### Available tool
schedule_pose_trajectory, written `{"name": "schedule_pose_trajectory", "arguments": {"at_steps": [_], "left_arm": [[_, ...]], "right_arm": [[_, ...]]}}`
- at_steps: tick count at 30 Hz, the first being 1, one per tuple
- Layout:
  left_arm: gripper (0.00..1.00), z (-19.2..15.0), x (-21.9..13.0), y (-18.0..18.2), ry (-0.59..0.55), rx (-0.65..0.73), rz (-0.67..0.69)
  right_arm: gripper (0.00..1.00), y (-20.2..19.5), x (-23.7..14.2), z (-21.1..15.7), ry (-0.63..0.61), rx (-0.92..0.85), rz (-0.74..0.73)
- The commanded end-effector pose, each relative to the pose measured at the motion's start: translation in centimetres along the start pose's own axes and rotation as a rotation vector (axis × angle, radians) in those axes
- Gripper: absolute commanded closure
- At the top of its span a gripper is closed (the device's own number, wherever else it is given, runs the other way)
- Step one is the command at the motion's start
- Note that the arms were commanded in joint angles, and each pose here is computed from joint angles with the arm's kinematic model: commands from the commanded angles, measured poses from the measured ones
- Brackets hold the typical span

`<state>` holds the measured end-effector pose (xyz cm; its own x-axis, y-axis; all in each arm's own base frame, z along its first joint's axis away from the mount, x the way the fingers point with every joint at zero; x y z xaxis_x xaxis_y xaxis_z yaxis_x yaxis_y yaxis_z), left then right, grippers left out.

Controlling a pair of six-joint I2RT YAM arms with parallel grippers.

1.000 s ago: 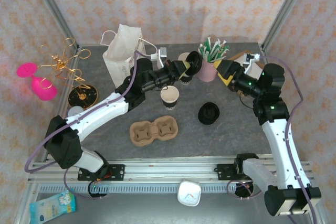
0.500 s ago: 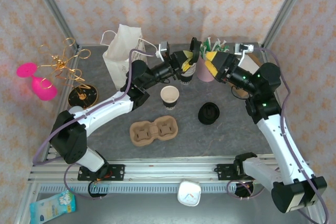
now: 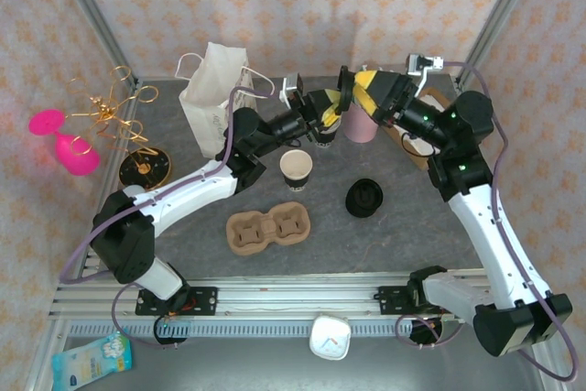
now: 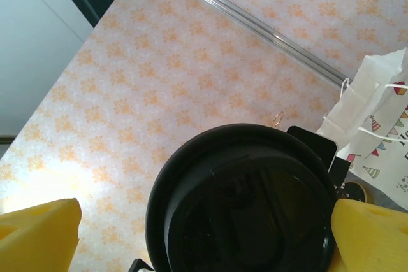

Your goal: Pack the takeout coffee

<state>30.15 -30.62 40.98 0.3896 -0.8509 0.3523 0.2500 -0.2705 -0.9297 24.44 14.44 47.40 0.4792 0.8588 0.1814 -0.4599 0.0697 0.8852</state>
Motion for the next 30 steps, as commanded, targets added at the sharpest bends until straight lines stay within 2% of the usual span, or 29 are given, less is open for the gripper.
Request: {"name": "schedule_pose_trajectory", "arguments": {"at_steps": [1,10,14,30], "left_arm": [[0.84,-0.5,0.4,-2.6,0.044,0.028,-0.102],[0.85,-0.5,0.4,-2.6,0.040,0.026,-0.106],[0.85,-0.5,0.5,-2.7,0.041,0.025,-0.112],[0.85,-0.7,0.5,-3.6,0.040,0.024,-0.148]], "right_arm": [[0.00,0.8,0.2,-0.1,0.033,-0.064,-0.012],[0.00,-0.6,0.8,0.5,0.037,-0.069,-0.109],[0.01,-0.7,1.2,0.0,0.092,-0.034,-0.060],[0.06,0.6,0.4,-0.5,0.081,0.006,0.003]]}}
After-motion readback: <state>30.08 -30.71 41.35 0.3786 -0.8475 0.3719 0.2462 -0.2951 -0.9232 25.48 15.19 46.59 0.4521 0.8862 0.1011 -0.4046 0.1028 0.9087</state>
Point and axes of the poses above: each hand's point on the last joint's axis, 136 mm out from that joint toward the fingers, its own x axis out along the fingers, its own y axis along the line the jaws close on, z = x × y, the point moved 6 cm from there along -x, back along the fingers, and after that the axes turned 7 degrees about x, right-handed, at the moved point
